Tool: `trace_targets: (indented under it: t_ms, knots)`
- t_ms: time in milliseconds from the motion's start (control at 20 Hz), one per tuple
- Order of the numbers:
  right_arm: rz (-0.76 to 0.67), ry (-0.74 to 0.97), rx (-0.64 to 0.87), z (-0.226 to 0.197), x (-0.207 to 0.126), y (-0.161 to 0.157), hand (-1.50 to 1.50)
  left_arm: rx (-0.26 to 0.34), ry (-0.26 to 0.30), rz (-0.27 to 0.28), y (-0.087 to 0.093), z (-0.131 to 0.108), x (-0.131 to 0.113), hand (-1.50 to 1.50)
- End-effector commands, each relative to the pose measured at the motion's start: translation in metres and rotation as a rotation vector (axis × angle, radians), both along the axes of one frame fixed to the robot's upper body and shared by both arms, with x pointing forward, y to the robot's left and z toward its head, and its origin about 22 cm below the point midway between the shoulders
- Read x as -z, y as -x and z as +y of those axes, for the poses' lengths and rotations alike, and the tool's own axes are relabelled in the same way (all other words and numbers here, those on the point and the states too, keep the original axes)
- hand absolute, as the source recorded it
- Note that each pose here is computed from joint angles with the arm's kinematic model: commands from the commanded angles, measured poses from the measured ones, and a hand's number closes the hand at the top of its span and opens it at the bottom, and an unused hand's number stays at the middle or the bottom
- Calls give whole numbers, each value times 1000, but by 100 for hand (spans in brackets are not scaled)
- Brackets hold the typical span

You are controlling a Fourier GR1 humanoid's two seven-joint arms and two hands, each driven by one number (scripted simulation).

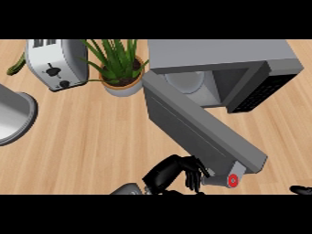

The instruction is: Pick up the milk, place it into the microwave and close the microwave

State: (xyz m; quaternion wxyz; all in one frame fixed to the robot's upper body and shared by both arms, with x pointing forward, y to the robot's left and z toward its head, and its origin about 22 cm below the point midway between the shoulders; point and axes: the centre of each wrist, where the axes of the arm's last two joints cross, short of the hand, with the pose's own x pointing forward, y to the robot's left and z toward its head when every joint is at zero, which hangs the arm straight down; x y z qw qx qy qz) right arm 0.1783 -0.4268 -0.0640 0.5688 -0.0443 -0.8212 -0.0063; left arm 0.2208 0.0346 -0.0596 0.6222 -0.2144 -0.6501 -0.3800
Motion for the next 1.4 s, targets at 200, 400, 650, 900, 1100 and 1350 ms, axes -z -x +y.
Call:
trace_targets:
  t_ms: [200, 400, 650, 900, 1100, 1350]
  knots:
    - [-63, -24, -134, 7, -23, -19, -150, -41, 81, -65, -14, -30, -29, 150]
    - [-91, -37, -180, 24, -28, -30, -150, -93, 83, -79, -28, -35, -42, 150]
    - [-82, -14, -246, 19, -46, -40, -150, -160, 114, -171, -52, -40, -62, 150]
    - [-118, 11, -284, 17, -66, -53, -150, -199, 109, -197, -73, -45, -80, 150]
    - [-155, -2, -288, 20, -77, -64, -150, -240, 96, -203, -87, -47, -91, 150]
    - [-170, -24, -351, 29, -86, -77, -150, -266, 121, -231, -100, -53, -109, 150]
